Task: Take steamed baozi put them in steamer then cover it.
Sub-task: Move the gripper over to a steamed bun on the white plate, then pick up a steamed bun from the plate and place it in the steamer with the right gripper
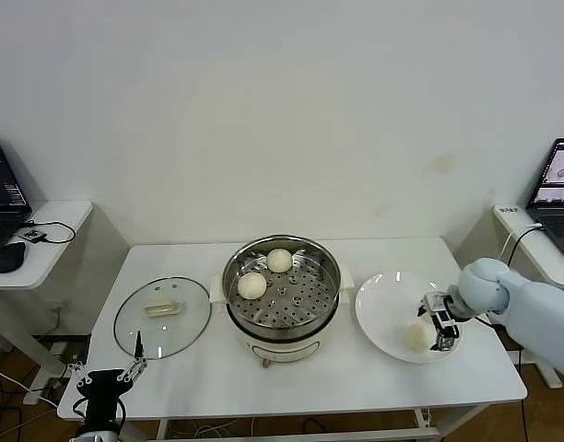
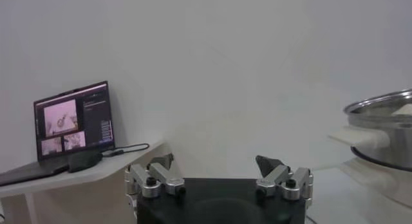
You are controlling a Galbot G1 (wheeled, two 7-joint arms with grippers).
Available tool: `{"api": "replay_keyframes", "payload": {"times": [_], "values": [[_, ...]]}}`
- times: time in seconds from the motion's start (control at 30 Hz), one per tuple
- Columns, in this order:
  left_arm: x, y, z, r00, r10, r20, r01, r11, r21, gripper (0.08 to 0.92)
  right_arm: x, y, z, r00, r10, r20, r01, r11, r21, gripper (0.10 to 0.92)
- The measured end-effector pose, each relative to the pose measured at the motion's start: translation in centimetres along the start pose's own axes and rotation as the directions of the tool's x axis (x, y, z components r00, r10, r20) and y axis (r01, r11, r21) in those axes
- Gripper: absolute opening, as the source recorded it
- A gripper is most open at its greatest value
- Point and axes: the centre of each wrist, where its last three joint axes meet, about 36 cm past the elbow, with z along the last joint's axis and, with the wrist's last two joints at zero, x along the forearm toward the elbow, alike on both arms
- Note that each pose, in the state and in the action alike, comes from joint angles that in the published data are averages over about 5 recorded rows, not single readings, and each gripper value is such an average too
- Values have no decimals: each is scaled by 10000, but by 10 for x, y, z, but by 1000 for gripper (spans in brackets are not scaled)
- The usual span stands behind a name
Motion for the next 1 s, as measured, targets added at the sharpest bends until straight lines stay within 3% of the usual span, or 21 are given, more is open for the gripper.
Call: {"api": "replay_keyframes", "payload": {"times": [0.6, 1.0], "values": [[0, 0, 4, 10000, -50, -78, 50, 10000, 18, 823, -14, -1, -4, 9999, -111, -126, 111, 9999, 22, 616], [0, -2, 1, 10000, 5, -24, -5, 10000, 59, 823, 1, -1, 4, 9999, -121, -81, 121, 9999, -81, 535]]}}
